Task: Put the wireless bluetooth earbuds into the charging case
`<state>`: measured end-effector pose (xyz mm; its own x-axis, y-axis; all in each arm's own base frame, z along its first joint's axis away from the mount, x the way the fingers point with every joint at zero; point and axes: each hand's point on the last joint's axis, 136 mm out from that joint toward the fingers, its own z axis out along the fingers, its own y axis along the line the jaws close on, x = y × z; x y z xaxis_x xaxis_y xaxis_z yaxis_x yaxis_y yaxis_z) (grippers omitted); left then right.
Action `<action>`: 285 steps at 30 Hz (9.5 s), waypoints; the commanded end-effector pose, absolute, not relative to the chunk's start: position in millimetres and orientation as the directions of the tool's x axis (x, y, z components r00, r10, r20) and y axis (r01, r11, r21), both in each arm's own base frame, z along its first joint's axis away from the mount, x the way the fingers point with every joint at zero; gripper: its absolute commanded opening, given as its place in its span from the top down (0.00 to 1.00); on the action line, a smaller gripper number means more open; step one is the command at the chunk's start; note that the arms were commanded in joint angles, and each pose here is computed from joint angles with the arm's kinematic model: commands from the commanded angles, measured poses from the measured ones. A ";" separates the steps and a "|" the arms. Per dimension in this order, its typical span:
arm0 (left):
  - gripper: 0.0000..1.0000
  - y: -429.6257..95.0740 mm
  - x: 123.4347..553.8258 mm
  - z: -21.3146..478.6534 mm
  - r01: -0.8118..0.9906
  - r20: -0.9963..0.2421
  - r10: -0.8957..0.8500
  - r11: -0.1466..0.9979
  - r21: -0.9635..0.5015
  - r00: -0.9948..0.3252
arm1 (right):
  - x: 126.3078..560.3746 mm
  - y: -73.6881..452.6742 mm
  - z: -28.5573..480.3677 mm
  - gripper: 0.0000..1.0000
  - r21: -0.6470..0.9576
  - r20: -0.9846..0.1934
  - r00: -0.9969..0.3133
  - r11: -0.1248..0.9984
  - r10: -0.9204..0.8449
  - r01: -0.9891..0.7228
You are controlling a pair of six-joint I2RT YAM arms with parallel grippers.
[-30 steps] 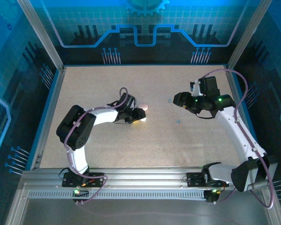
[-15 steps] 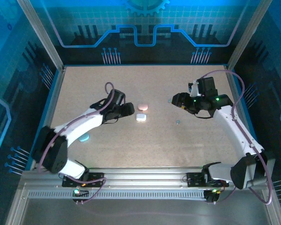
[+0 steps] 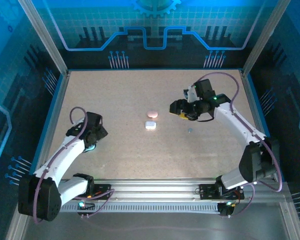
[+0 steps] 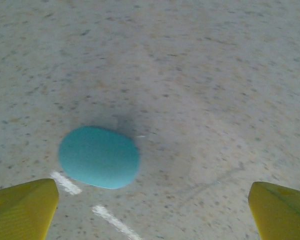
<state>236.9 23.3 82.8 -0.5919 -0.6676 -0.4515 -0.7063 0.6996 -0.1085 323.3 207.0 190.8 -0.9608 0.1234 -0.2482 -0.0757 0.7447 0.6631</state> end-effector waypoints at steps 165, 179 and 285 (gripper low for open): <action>0.09 -79.7 280.2 179.6 -0.186 -0.741 -0.441 0.895 -0.405 -0.506 | 239.8 342.2 13.0 0.67 -0.010 -0.750 -0.352 0.543 -0.559 -0.840; 0.08 -196.5 282.8 236.5 0.382 -0.722 -0.256 0.711 -0.591 -0.642 | 231.6 306.8 175.8 0.69 -0.044 -0.910 -0.090 0.312 -0.404 -0.949; 0.37 -293.6 229.6 336.1 0.962 -0.987 -0.032 0.218 -0.161 -0.158 | 228.1 272.6 326.8 0.65 0.080 -0.988 -0.087 0.054 -0.126 -0.995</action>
<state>234.6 -288.0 316.0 -0.2154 -0.0085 -0.9765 0.9417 0.2629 -0.2100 229.4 271.6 315.5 -0.0981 -0.1386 -0.9855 -0.9933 0.0742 0.0885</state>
